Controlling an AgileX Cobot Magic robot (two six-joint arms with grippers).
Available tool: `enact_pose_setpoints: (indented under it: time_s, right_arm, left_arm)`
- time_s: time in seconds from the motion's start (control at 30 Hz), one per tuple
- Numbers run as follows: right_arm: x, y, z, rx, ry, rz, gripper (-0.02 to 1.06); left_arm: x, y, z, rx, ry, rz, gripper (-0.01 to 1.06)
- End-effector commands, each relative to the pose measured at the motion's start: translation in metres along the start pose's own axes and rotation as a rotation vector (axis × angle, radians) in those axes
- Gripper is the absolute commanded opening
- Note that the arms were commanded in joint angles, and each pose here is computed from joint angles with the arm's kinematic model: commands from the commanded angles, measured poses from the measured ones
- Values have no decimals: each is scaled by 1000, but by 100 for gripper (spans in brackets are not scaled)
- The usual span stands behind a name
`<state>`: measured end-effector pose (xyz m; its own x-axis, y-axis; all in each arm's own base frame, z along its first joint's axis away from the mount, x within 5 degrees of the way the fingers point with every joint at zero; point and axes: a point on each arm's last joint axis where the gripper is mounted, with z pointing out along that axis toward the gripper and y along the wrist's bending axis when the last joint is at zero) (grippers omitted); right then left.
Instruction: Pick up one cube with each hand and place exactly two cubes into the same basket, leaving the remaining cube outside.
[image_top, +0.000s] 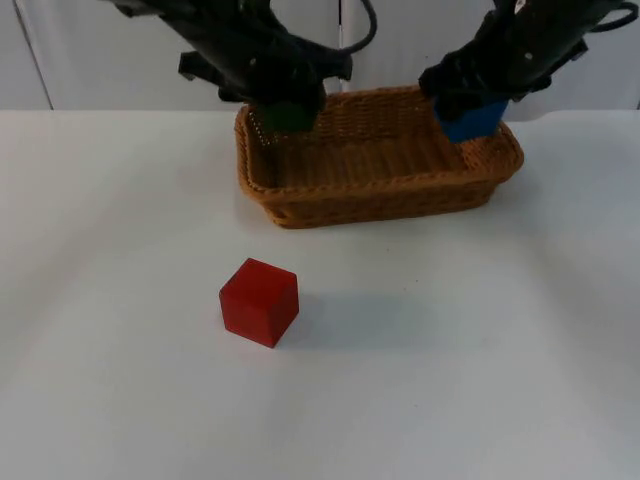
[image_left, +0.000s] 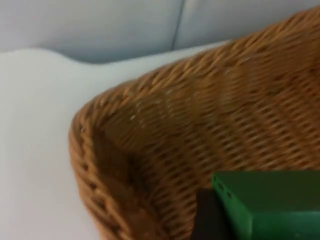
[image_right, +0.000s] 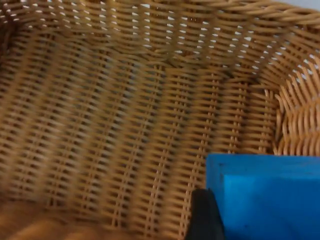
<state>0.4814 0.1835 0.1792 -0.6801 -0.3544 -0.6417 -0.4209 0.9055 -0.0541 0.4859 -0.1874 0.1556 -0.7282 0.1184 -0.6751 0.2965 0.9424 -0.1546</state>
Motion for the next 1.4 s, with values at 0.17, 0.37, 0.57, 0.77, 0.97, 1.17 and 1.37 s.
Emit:
enact_pose_setpoints:
  time_s: [0.17,0.37,0.57,0.77,0.97,1.17,1.37]
  right_arm:
    - [3,-2,18,8,-56,5,0]
    - [13,-1,37,8,-49,11,0]
    - [19,-1,46,8,-47,17,0]
    - [19,-1,47,8,-51,17,5]
    - [21,-1,49,8,-47,17,20]
    - [20,-1,49,8,-55,19,28]
    - [20,-1,49,8,-59,19,44]
  left_arm:
    - [11,7,23,-7,-1,-17,0]
    - [20,10,34,-14,9,-13,0]
    - [20,10,35,-14,9,-12,0]
    - [24,11,39,-15,25,-15,0]
    - [25,11,39,-14,26,-18,0]
    - [26,11,39,-13,42,-18,0]
    - [28,11,39,-12,57,-10,9]
